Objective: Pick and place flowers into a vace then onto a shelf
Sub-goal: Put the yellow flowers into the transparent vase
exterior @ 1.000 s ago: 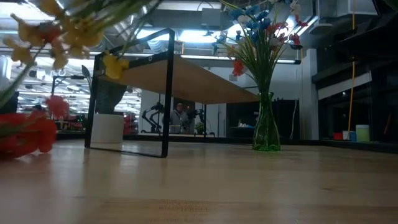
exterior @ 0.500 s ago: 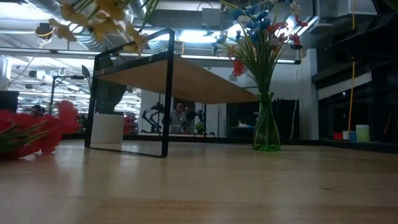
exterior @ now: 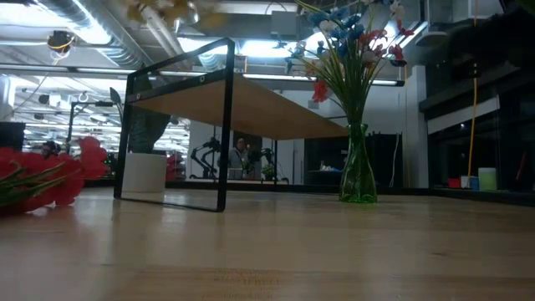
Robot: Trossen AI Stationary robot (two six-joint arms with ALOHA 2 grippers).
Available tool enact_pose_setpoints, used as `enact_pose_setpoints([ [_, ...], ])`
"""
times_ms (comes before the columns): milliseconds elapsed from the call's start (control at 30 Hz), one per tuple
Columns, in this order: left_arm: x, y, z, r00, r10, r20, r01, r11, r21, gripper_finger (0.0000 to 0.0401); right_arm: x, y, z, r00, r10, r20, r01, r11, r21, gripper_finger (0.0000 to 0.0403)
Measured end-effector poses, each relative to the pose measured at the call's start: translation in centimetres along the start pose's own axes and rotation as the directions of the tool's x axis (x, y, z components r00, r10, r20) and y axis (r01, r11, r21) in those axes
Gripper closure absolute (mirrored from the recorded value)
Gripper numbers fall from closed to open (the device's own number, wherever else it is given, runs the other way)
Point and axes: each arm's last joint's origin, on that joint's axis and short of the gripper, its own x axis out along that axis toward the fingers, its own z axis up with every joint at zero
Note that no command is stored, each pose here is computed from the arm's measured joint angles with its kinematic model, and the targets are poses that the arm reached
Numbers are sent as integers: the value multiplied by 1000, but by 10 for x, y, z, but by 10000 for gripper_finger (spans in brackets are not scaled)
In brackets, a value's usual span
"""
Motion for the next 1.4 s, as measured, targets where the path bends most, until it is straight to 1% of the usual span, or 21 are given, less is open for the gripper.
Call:
enact_pose_setpoints([
  [67, 2, 5, 2, 1000, 28, 9, -28, 998, 56, 398, 0, 1, 5, 999, 24, 49, -28, 996, 87, 386],
  [133, 6, 9, 4, 999, 50, 9, -50, 991, 124, 398, -1, 2, 10, 992, 72, 101, -86, 985, 147, 386],
  [200, 11, 11, 5, 998, 57, -1, -55, 981, 186, 398, -1, 4, 14, 983, 121, 140, -141, 979, 149, 386],
  [233, 14, 12, 6, 998, 59, -4, -57, 977, 206, 398, -2, 4, 16, 980, 128, 154, -152, 977, 151, 386],
  [400, 30, 17, 11, 997, 70, -20, -61, 951, 302, 398, 0, 2, 30, 980, 95, 173, -123, 979, 162, 386],
  [533, 38, 20, 13, 996, 79, -27, -59, 899, 435, 398, 3, 1, 51, 987, 70, 143, -92, 983, 156, 386],
  [633, 43, 22, 16, 995, 93, -23, -70, 868, 491, 398, 9, -1, 66, 996, 25, 84, -37, 989, 144, 386],
  [700, 43, 23, 18, 991, 133, -10, -108, 842, 528, 398, 15, -1, 74, 999, -7, 49, 1, 991, 135, 386],
  [800, 43, 25, 20, 981, 196, 7, -161, 787, 595, 398, 26, 0, 86, 1000, -31, -2, 31, 993, 118, 381],
  [933, 43, 25, 22, 979, 203, 13, -163, 745, 647, 398, 40, 4, 106, 998, -40, -52, 45, 994, 95, 354],
  [1100, 44, 25, 22, 978, 208, 12, -157, 700, 696, 398, 56, 10, 133, 996, -43, -78, 50, 995, 90, 303],
  [1133, 44, 25, 22, 976, 219, 13, -165, 691, 704, 398, 60, 10, 138, 996, -45, -75, 52, 994, 93, 294],
  [1200, 44, 27, 22, 967, 253, 16, -185, 659, 729, 398, 67, 13, 147, 996, -45, -73, 51, 994, 94, 280],
  [1300, 45, 27, 22, 964, 265, 17, -183, 618, 765, 398, 78, 16, 159, 995, -49, -89, 57, 994, 90, 268],
  [1400, 45, 27, 22, 964, 265, 18, -182, 610, 771, 398, 91, 18, 165, 990, -58, -125, 71, 992, 107, 266],
])
